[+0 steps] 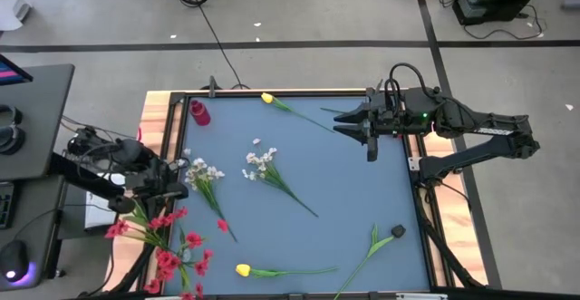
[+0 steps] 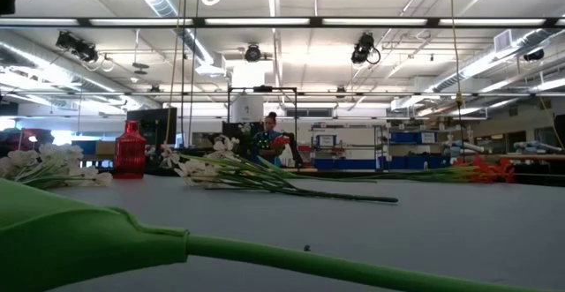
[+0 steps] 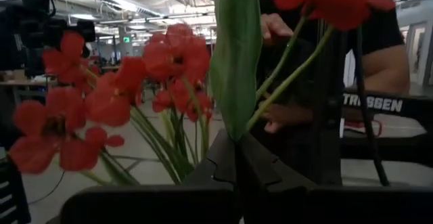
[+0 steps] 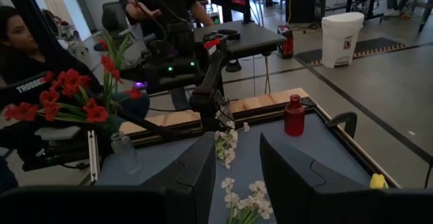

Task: Sort flowers into vase by color
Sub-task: Put the top black flower into the transparent vase

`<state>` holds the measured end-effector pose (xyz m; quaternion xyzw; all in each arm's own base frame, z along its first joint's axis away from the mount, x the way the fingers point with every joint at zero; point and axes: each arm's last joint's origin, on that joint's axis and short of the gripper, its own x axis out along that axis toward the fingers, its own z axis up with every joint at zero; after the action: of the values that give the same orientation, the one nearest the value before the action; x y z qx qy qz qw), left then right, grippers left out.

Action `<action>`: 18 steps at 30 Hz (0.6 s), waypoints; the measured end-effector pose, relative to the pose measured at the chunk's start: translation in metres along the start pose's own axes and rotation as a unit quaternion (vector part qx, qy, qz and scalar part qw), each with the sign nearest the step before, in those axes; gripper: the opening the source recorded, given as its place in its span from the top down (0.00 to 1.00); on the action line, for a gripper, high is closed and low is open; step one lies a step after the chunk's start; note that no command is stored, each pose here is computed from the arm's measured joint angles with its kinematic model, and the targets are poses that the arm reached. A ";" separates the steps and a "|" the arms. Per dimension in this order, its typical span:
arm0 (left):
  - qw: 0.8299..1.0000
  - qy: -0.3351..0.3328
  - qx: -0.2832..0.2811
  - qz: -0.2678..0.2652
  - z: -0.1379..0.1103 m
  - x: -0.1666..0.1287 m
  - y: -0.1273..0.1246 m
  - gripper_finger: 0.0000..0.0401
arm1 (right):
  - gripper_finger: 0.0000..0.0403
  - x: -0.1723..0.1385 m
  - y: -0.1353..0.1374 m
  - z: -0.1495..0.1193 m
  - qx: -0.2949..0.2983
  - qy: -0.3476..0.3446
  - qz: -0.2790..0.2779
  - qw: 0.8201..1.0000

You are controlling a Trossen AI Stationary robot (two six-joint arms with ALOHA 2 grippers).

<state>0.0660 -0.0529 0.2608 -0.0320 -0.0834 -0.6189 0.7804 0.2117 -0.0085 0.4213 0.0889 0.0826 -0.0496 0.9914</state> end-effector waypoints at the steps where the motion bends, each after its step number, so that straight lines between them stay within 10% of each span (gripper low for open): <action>1: 1.000 0.003 0.003 0.001 -0.001 0.000 0.000 1.00 | 0.69 0.000 0.000 0.000 0.000 0.000 0.000 1.000; 18: 0.997 0.066 -0.015 0.024 -0.019 0.001 0.005 0.77 | 0.69 0.000 0.000 0.000 0.000 0.000 0.000 1.000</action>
<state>0.0731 -0.0552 0.2426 -0.0042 -0.0214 -0.6021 0.7981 0.2117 -0.0085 0.4213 0.0890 0.0826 -0.0498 0.9914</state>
